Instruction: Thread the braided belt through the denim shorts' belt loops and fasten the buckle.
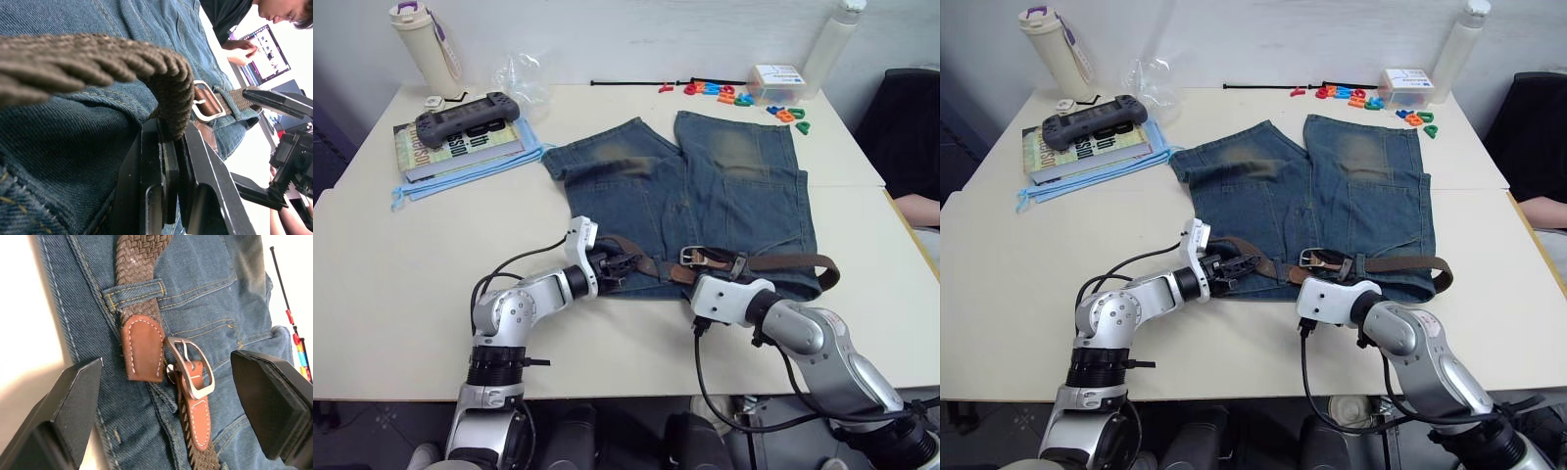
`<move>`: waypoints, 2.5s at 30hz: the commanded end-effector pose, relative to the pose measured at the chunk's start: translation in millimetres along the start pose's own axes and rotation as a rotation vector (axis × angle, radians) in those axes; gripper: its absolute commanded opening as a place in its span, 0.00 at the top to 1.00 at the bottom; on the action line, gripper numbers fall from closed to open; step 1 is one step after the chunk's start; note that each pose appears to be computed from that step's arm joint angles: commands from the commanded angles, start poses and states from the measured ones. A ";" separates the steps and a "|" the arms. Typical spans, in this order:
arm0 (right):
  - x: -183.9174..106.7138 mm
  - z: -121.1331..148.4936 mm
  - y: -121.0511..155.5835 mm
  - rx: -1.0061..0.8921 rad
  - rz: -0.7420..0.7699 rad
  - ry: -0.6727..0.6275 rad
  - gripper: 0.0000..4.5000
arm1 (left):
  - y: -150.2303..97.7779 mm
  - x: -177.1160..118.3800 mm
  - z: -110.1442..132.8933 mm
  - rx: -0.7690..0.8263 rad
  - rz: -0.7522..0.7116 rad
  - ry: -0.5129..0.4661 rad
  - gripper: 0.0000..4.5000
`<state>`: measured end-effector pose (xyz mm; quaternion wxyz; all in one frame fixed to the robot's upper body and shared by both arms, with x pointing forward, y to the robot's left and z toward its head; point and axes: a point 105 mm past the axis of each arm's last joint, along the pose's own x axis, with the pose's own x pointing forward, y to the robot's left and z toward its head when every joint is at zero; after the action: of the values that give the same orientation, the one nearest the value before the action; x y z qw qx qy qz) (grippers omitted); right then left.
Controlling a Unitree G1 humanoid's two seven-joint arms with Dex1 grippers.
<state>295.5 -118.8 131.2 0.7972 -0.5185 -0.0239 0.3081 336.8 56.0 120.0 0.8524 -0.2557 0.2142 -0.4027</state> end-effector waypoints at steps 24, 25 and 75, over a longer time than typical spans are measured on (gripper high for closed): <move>-2.4 -2.2 5.0 -0.042 0.008 0.013 0.99 | -7.2 -1.5 4.1 0.021 -0.027 -0.012 1.00; -2.3 -1.6 5.2 -0.043 0.008 0.011 0.99 | -7.3 -1.5 4.1 0.022 -0.027 -0.011 1.00; -69.8 -23.7 -70.8 -0.144 -0.171 0.188 1.00 | 39.1 -70.8 -80.5 0.551 -0.021 0.369 0.29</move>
<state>280.0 -181.6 182.7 0.7826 -0.5833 0.0010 0.2175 278.2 88.8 83.9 0.8309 0.0517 0.1583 -0.5310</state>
